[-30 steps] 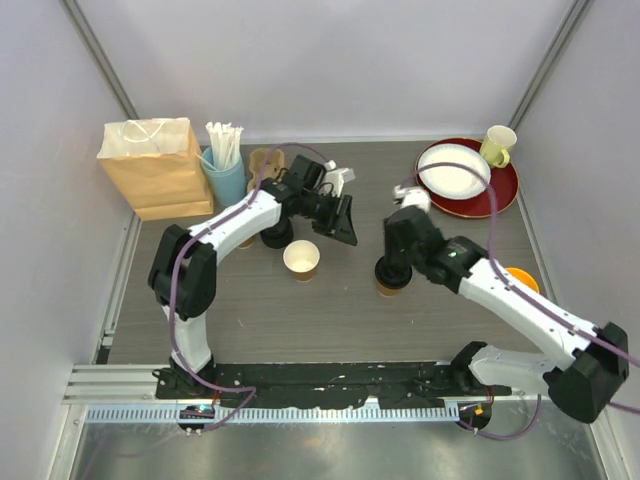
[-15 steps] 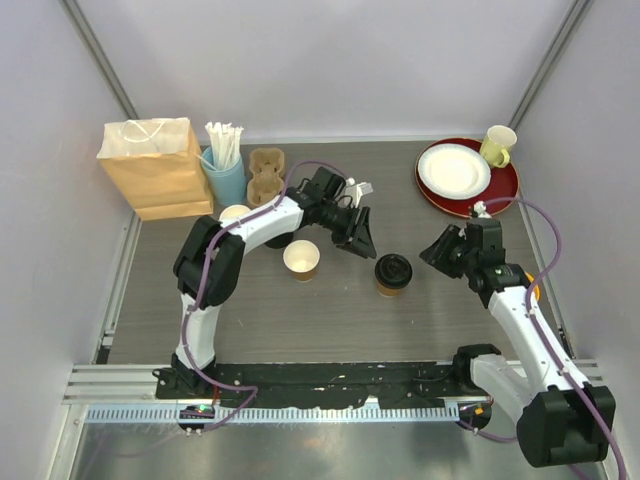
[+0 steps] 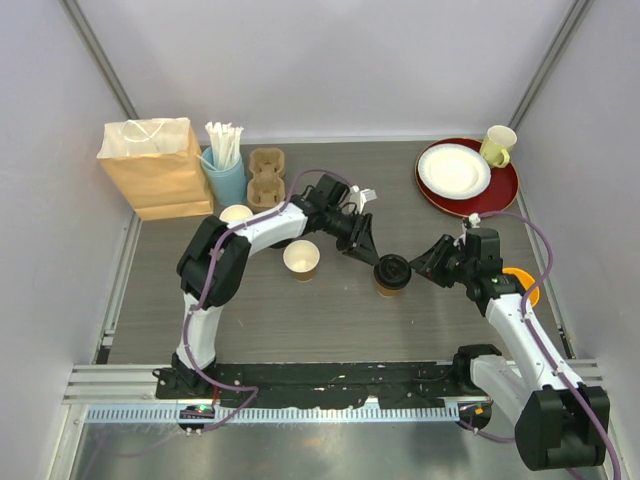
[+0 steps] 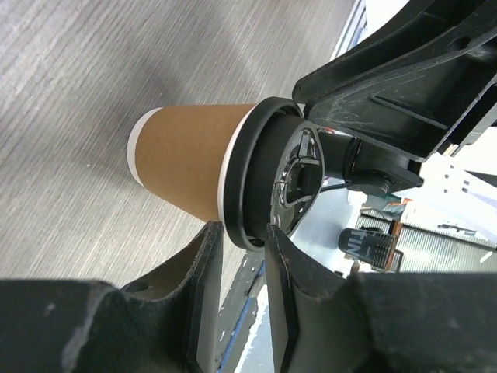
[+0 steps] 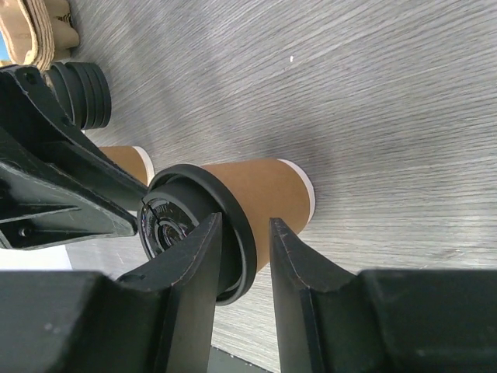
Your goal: Pack the takeout coffee
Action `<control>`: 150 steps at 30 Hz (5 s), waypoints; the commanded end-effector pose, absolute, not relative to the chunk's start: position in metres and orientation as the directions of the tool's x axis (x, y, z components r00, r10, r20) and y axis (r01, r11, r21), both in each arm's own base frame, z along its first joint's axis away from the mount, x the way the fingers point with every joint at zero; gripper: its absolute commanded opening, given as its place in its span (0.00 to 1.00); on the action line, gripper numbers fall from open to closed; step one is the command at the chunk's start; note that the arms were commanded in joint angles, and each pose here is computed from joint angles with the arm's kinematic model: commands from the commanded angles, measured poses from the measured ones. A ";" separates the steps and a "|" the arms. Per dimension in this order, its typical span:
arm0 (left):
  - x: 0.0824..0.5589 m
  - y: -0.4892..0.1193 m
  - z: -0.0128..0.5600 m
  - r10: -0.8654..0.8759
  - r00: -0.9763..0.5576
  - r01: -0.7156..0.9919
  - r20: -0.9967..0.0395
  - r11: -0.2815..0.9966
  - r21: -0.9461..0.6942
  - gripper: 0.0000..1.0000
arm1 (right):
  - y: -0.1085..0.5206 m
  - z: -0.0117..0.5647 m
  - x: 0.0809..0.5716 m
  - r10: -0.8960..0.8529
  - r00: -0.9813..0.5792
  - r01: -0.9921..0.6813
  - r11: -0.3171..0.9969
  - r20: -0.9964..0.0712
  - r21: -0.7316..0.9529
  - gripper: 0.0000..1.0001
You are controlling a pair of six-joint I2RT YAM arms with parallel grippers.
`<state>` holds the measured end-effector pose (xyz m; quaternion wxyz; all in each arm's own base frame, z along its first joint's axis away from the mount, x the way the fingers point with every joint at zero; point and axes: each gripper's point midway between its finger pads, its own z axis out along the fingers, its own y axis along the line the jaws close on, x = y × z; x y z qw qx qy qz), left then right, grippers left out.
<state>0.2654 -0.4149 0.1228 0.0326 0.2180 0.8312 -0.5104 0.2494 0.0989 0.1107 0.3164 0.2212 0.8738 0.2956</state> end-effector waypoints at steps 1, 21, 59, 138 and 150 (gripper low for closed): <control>0.262 -0.419 0.121 0.334 -0.903 0.388 -0.271 0.359 -0.849 0.31 | 0.104 0.119 0.253 0.577 -0.691 0.156 0.707 -0.436 0.690 0.36; 0.244 -0.417 0.099 0.356 -0.912 0.338 -0.203 0.372 -0.865 0.03 | 0.101 0.084 0.243 0.595 -0.701 0.216 0.703 -0.394 0.678 0.31; 0.241 -0.412 0.066 0.390 -0.903 0.364 -0.182 0.465 -0.807 0.00 | 0.095 0.064 0.234 0.601 -0.699 0.250 0.714 -0.389 0.654 0.28; 0.360 -0.161 0.119 0.728 0.064 0.994 -0.683 0.017 0.112 0.58 | 0.137 0.189 0.279 0.194 -0.661 -0.363 0.763 -0.725 0.535 0.44; 0.378 -0.160 0.098 0.749 0.066 0.995 -0.659 0.003 0.104 0.40 | 0.140 0.188 0.275 0.185 -0.663 -0.382 0.749 -0.725 0.541 0.44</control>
